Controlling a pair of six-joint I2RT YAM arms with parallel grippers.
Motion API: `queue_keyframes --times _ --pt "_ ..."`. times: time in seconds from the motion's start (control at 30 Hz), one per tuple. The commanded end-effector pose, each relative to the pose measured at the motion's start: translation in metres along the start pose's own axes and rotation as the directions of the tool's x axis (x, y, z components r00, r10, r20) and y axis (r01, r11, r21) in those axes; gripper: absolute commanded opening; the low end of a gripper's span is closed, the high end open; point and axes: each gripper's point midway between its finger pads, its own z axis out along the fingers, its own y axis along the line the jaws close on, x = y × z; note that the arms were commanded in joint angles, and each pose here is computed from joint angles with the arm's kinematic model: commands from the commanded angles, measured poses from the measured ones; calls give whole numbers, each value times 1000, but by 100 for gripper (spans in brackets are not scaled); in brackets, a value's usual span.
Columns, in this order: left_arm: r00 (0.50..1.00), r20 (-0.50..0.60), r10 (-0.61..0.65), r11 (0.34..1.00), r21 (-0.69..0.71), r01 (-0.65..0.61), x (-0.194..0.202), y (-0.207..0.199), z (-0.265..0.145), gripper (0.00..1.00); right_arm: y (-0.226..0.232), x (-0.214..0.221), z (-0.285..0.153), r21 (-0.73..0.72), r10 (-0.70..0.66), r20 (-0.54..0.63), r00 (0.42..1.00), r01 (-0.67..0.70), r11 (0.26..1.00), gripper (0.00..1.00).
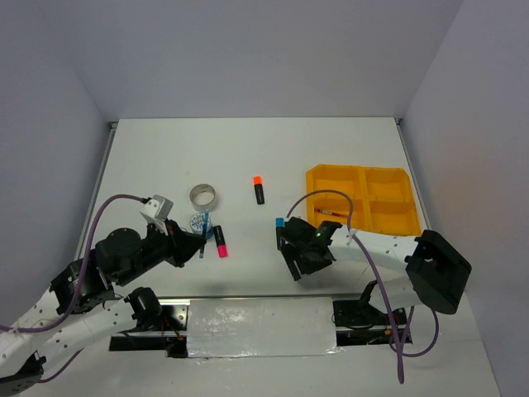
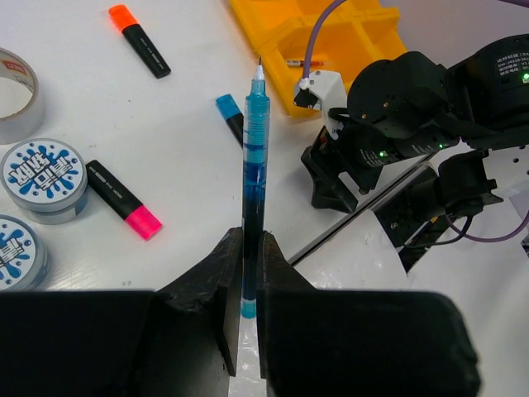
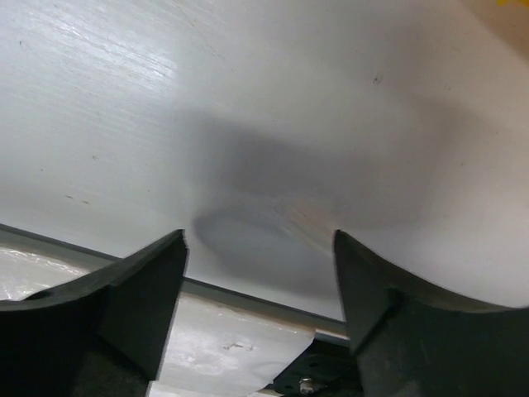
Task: Sort the stationery into containers
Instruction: Close the pen cap on the pen.
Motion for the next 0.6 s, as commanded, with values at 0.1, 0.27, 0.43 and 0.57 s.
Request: queue_keyframes --times 0.1,0.27,0.43,0.57 --pt "1000 20 21 999 49 -22 -8 -11 2 4 3 1 5 -26 -2 -9 1000 2 1000 70" --pt "999 22 28 998 60 -29 -9 -13 1 4 1 7 13 1 -3 -65 998 3 1000 65" --pt "999 17 33 997 68 -35 -9 -15 2 5 -2 9 15 23 3 -84 996 -1 1000 52" --pt "999 15 37 997 68 -38 -10 -16 4 5 -2 6 15 22 21 -55 998 -20 1000 45"
